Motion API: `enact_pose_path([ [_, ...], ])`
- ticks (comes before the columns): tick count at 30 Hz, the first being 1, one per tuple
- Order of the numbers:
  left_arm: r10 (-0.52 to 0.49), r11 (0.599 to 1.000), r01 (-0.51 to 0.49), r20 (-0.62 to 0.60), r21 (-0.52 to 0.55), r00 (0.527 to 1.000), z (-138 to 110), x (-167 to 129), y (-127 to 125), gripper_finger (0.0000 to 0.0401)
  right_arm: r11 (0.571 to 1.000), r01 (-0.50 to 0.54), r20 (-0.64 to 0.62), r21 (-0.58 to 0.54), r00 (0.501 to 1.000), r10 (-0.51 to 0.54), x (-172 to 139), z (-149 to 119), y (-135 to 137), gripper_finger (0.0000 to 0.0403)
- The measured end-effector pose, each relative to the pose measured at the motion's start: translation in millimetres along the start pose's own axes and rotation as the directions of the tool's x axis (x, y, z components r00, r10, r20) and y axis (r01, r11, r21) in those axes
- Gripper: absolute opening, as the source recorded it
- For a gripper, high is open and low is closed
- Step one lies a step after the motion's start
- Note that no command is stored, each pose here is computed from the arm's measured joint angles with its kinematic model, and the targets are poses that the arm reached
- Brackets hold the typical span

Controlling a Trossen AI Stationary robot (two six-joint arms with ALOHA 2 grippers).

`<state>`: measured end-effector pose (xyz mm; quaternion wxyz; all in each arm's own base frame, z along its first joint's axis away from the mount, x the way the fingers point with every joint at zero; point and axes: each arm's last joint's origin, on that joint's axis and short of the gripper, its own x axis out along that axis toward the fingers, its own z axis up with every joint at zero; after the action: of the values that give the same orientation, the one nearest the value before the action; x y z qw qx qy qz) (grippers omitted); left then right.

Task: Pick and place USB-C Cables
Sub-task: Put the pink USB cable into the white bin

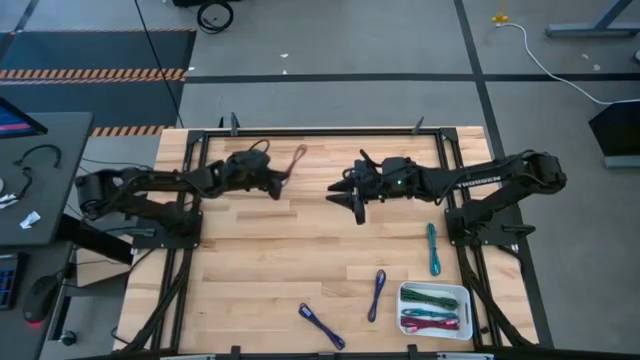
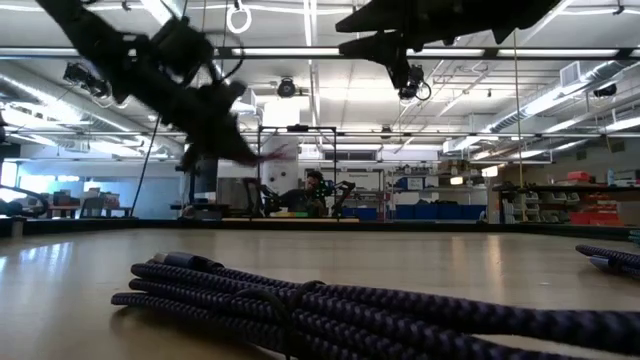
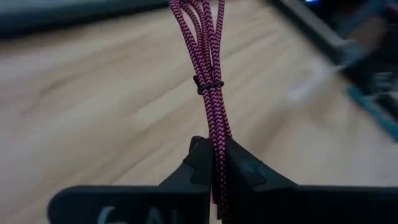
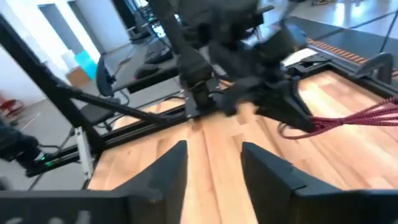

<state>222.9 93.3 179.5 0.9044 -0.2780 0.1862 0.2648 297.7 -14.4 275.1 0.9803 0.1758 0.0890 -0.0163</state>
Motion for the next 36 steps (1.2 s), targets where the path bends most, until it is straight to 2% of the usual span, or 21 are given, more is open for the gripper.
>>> enact_pose_path([
  [6, -0.203, 0.974, 0.189, 0.113, 0.125, 0.973, 42, -9, -65, 0.0019, 0.998, 0.065, 0.021, 0.011, 0.998, -0.065, -1, 6, -17, 0.0242],
  [8, -0.264, 0.955, 0.237, 0.149, 0.176, 0.953, 56, -16, -84, 0.0019, 0.996, 0.086, 0.029, 0.015, 0.996, -0.087, -2, 8, -22, 0.0275],
  [11, -0.343, 0.912, 0.274, 0.202, 0.306, 0.917, 74, -27, -110, 0.0019, 0.995, 0.093, 0.071, 0.034, 0.993, -0.095, -3, 13, -27, 0.0318],
  [16, -0.406, 0.839, 0.265, 0.223, 0.476, 0.886, 85, -38, -131, 0.0021, 1.000, 0.022, 0.253, 0.010, 0.967, -0.024, -6, 32, -24, 0.0352],
  [20, -0.398, 0.835, 0.254, 0.216, 0.489, 0.892, 84, -38, -131, 0.0022, 0.999, -0.030, 0.359, -0.036, 0.932, 0.041, -10, 43, -19, 0.0350],
  [24, -0.389, 0.837, 0.251, 0.206, 0.487, 0.898, 83, -34, -130, 0.0022, 0.999, -0.034, 0.370, -0.036, 0.928, 0.045, -10, 44, -19, 0.0328],
  [27, -0.387, 0.835, 0.249, 0.201, 0.491, 0.900, 81, -31, -131, 0.0028, 0.999, -0.036, 0.369, -0.039, 0.928, 0.047, -10, 44, -19, 0.0288],
  [31, -0.381, 0.834, 0.249, 0.187, 0.492, 0.906, 78, -25, -131, 0.0030, 0.998, -0.043, 0.371, -0.043, 0.927, 0.056, -10, 44, -18, 0.0206],
  [36, -0.374, 0.855, 0.267, 0.171, 0.444, 0.912, 76, -23, -130, 0.0042, 0.997, -0.064, 0.333, -0.048, 0.940, 0.076, -9, 42, -18, 0.0076],
])
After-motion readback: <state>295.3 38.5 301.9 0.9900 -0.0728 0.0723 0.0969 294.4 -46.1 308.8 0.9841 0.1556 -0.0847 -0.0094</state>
